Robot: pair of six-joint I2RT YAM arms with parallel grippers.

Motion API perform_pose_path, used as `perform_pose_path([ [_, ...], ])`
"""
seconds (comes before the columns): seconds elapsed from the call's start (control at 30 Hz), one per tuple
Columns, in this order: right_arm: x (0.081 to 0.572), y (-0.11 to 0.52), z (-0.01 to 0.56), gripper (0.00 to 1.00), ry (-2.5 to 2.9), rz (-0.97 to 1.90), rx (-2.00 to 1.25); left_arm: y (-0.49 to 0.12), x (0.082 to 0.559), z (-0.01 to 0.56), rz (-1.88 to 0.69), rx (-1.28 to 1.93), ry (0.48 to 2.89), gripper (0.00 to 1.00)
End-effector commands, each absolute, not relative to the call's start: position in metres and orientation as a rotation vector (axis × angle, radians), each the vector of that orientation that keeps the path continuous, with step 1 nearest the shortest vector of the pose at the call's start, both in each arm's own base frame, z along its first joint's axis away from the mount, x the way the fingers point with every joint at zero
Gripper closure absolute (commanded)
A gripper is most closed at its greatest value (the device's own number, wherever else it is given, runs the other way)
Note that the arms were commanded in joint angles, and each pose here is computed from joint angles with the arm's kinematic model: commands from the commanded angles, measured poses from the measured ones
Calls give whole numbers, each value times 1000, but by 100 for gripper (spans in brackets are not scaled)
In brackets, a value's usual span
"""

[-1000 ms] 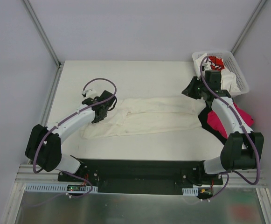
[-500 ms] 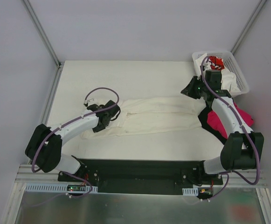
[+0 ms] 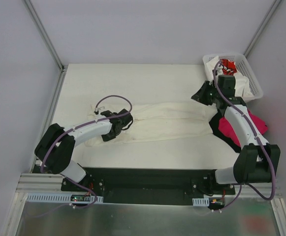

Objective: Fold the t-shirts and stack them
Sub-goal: Fold the other side of the tshirt into a rectangle

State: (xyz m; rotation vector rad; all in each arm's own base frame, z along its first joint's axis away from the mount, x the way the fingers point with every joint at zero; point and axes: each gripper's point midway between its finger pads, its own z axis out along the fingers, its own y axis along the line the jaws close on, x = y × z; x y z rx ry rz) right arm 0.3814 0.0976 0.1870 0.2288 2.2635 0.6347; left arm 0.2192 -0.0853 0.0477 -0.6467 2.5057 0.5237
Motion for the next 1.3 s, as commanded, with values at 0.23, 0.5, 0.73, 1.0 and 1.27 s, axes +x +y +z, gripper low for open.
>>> perform_pose_path([
  [0.23,380,98,213,84,2184,656,194,-92,297,173,360,-589,2148,14],
  [0.5,377,98,216,84,2175,650,188,-20,357,155,414,-799,2142,17],
  [0.73,377,97,213,84,2181,649,192,7,400,127,416,-926,2178,22],
  [1.0,379,93,210,84,2189,628,198,-5,425,98,388,-909,2249,25],
  [1.27,382,87,201,84,2210,603,217,-12,437,87,347,-901,2258,30],
])
